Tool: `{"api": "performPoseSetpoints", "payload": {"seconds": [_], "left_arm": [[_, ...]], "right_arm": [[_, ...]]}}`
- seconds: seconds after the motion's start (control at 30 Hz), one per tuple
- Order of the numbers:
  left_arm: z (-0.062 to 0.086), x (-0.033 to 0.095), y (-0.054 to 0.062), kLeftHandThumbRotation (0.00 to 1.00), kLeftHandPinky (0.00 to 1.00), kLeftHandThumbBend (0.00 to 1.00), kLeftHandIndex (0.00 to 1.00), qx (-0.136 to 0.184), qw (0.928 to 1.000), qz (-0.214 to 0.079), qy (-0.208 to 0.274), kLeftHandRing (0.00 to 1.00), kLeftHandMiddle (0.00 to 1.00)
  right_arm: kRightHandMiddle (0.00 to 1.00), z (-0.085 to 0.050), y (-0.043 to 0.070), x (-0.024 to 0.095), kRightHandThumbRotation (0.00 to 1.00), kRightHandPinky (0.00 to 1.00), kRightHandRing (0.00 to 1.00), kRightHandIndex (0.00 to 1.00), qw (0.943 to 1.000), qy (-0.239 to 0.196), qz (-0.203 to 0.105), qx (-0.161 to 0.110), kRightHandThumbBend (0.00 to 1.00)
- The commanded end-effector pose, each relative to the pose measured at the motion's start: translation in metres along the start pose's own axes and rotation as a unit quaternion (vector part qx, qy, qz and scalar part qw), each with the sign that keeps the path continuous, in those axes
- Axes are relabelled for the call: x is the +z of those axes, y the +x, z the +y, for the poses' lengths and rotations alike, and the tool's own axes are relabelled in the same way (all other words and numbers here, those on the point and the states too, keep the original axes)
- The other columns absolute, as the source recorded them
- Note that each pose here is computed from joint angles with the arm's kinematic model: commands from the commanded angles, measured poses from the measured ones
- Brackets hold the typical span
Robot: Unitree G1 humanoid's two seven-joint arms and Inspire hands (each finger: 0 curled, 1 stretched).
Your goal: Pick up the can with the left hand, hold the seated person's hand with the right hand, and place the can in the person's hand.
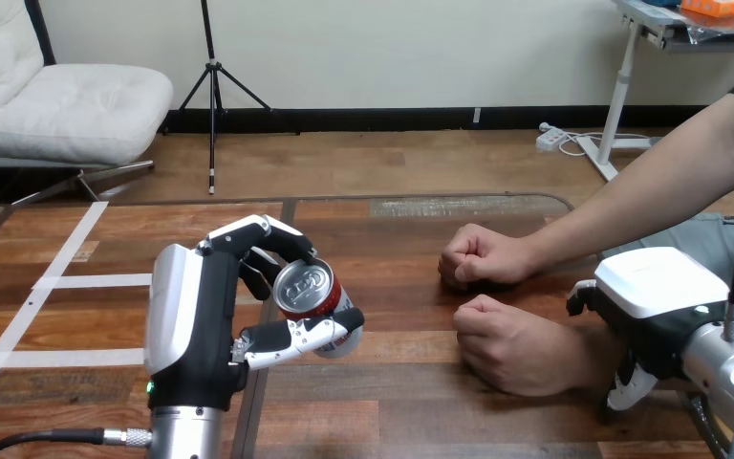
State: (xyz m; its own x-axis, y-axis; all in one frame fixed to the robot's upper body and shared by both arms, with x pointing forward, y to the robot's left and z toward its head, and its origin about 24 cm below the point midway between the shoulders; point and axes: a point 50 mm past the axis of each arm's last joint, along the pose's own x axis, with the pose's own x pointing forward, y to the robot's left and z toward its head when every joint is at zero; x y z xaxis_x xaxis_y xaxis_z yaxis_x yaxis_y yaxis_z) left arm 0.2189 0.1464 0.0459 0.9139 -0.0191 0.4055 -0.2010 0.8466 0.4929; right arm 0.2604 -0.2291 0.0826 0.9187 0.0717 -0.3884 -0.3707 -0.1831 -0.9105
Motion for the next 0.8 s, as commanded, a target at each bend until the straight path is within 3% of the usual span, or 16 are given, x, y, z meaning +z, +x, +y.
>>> {"api": "performPoseSetpoints", "payload": {"seconds": [0.0, 0.77], "left_arm": [[0.0125, 0.0139, 0.0161, 0.0, 0.29, 0.78, 0.42, 0.037, 0.9981, -0.05, -0.005, 0.35, 0.41], [0.0134, 0.0136, 0.0165, 0.0, 0.3, 0.77, 0.42, 0.04, 0.998, -0.048, -0.008, 0.36, 0.41]], "right_arm": [[0.8, -0.0287, 0.0054, -0.0043, 0.05, 0.8, 0.82, 0.78, 0.9989, -0.029, 0.012, -0.033, 0.83], [0.82, -0.0234, 0.0143, -0.0056, 0.09, 0.83, 0.84, 0.79, 0.9977, -0.054, 0.038, 0.016, 0.84]]}}
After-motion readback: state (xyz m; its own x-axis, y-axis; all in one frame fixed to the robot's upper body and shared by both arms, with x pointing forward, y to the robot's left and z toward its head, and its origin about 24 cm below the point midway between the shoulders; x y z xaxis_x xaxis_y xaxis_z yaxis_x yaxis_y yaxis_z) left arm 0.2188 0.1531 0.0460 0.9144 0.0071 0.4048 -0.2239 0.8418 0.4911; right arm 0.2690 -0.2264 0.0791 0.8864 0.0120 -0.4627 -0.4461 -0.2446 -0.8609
